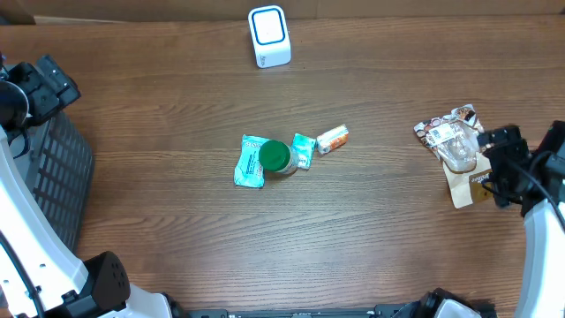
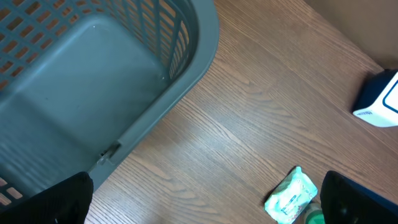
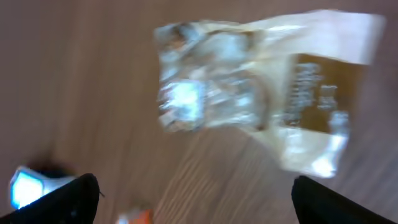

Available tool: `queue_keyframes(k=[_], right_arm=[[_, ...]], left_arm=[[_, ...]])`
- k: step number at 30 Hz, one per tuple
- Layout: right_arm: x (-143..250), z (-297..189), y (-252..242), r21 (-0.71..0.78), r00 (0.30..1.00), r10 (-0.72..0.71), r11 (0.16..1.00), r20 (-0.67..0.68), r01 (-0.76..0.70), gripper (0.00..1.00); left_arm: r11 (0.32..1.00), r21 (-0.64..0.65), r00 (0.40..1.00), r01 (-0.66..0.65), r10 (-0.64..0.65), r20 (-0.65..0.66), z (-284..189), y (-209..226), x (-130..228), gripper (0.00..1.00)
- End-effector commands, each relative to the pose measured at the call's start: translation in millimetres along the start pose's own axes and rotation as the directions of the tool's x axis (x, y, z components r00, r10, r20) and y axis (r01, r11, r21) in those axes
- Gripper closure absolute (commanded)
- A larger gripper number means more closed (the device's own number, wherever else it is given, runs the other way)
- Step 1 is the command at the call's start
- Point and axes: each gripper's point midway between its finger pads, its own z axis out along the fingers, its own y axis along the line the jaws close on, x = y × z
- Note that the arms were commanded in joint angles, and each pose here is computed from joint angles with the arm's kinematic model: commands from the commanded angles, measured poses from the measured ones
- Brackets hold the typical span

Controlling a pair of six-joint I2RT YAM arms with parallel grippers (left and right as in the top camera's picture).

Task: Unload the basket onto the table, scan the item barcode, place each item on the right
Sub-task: 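Move the bag right and drop it on the table's right side, then reach the right gripper to the orange snack packet and grasp it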

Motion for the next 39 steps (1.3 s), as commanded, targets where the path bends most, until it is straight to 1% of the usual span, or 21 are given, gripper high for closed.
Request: queue_keyframes(k=[1,3,7,10,20,25,36,38,39], right_arm=[[39.7,-26.2,52.8,-0.231,0.963,-0.252,0.946,-0.09,0.226,0.0],[65.3,-26.2,56.7,-0.243,0.941,-0.297,0.936,-0.16,0.254,0.0],[123.5,-24.9,57.3,-0.27,0.841,-0.45,0.886,-0.3,0.377,0.0],[145.8,-25.4,57.7,-0.29,0.789,-0.507,0.858,-0.347,0.424,0.0],[193.2,-20.8,46.5,-0.294,0.677,-0.579,0.815,-0.455,0.5,0.0],[203.0,-18.5,43.1,-0.298,0.653,-0.6,0.798,-0.462,0.523,0.0],[202.5,-17.9,45.4,-0.305,0.654,-0.605,0.795,-0.454,0.524,0.0],[202.5,-17.9,45.4,-0.305,0.654,-0.605,0.795,-0.454,0.524,0.01],[202.5,-17.9,45.4,-0.305,0.654,-0.605,0.795,-0.454,0.524,0.03]], left_arm=[[1.0,0.003,0.999,-0.018,0.018,0.029,-9.0,0.4,-1.5,0.0],[1.0,0.003,0.999,-0.018,0.018,0.029,-9.0,0.4,-1.5,0.0],[1.0,0.003,0.999,-0.018,0.018,0.029,-9.0,0.4,-1.5,0.0],[1.0,0.003,0.999,-0.018,0.018,0.029,-9.0,0.4,-1.5,0.0],[1.0,0.003,0.999,-0.018,0.018,0.029,-8.9,0.4,-1.5,0.0],[1.0,0.003,0.999,-0.018,0.018,0.029,-9.0,0.4,-1.5,0.0],[1.0,0.003,0.999,-0.018,0.018,0.029,-9.0,0.4,-1.5,0.0],[1.0,0.003,0.999,-0.018,0.018,0.029,-9.0,0.4,-1.5,0.0],[1.0,0.003,0.999,-0.018,0.018,0.029,-9.0,0.4,-1.5,0.0]])
